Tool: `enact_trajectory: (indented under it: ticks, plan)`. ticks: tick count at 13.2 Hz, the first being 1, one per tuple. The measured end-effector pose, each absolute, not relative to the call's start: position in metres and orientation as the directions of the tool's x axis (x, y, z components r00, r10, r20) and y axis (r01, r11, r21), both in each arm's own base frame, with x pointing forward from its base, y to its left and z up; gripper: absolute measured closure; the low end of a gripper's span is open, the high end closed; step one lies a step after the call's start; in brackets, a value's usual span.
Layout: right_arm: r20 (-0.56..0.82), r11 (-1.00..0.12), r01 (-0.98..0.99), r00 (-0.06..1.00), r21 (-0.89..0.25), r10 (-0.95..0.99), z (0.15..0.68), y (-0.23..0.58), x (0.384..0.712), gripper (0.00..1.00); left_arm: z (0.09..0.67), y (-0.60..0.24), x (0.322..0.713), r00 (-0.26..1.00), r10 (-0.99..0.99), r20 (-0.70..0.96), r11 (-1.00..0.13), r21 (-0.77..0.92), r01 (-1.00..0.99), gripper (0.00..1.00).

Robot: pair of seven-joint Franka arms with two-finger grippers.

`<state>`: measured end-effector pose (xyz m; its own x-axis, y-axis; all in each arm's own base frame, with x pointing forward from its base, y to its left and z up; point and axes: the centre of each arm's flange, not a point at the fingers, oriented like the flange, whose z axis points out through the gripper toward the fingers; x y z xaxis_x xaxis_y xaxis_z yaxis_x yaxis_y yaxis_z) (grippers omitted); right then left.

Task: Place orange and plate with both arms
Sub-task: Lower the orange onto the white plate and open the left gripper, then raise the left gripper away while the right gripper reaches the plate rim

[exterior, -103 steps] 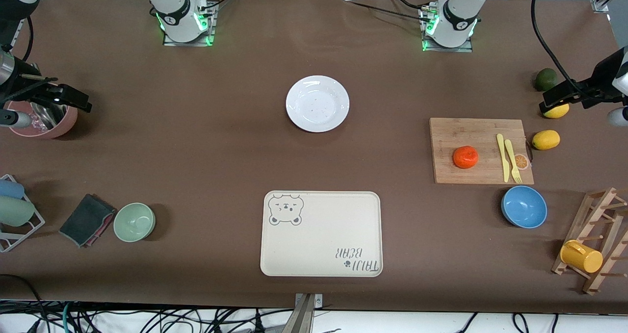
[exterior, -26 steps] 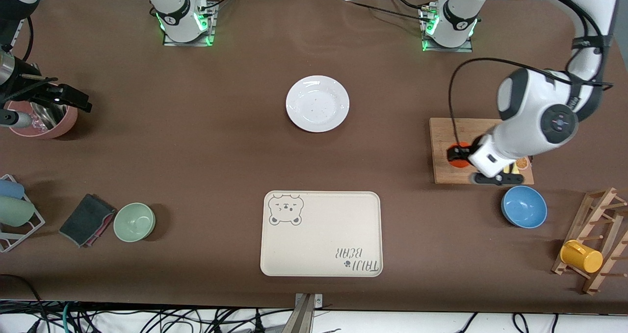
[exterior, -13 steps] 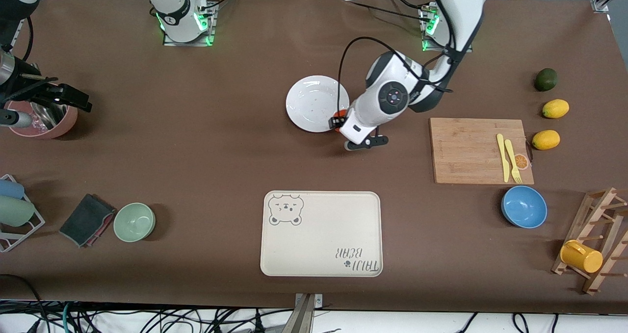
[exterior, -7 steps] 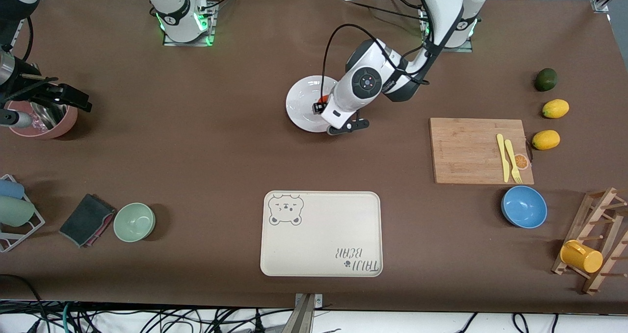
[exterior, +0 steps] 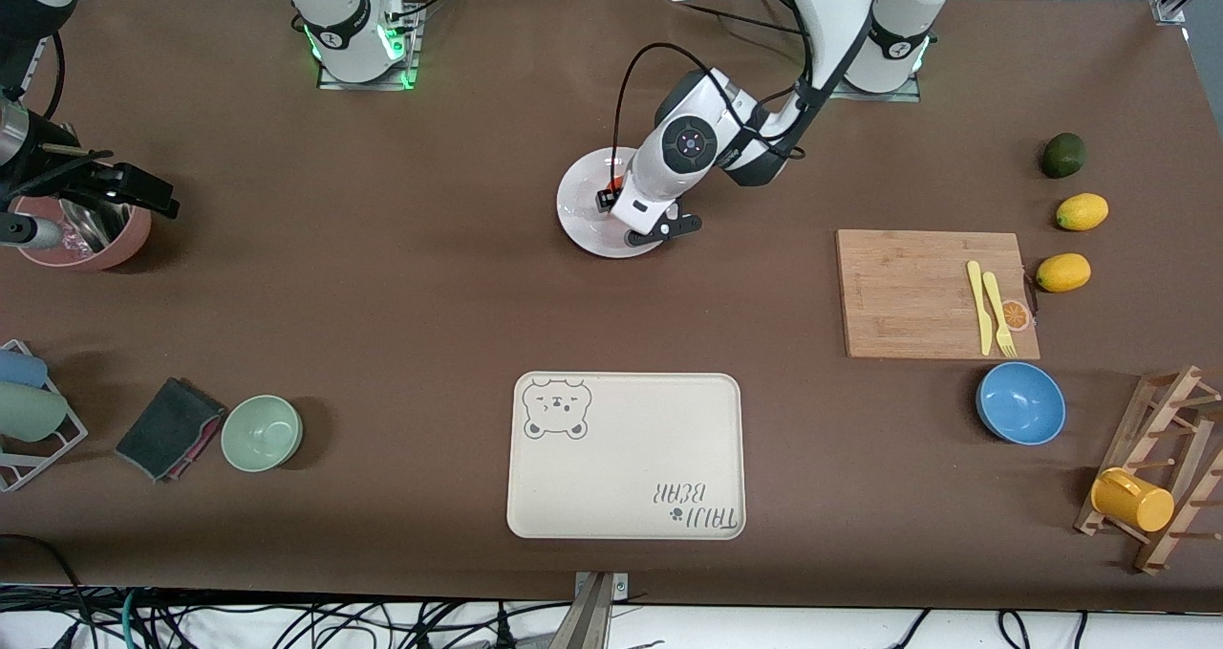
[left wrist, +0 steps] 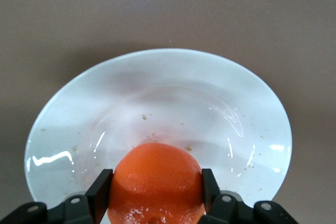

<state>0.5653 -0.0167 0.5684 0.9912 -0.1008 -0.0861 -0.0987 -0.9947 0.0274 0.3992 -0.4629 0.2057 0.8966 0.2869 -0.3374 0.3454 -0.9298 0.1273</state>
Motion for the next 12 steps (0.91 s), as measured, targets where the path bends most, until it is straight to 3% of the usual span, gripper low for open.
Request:
enact_trajectory:
  ticks: [2,5,9,12]
  plan:
    - [-0.087,-0.995,-0.098,0.991,0.027,-0.101,0.568,-0.017,0.565,0.0,0.198,-0.463,0.398,0.895,0.289,-0.341,-0.93,0.123,0.347,0.27]
    - [-0.096,-0.995,-0.099,0.99,0.018,-0.101,0.566,-0.016,0.565,0.0,0.198,-0.463,0.398,0.894,0.292,-0.341,-0.929,0.123,0.35,0.02]
    - [-0.136,-0.994,-0.107,0.985,-0.019,-0.103,0.553,-0.012,0.567,0.0,0.228,-0.456,0.422,0.883,0.346,-0.319,-0.9,0.153,0.408,0.0]
    - [-0.241,-0.992,-0.077,0.969,-0.102,-0.05,0.525,0.01,0.567,0.0,0.308,-0.399,0.485,0.854,0.443,-0.271,-0.837,0.216,0.503,0.0]
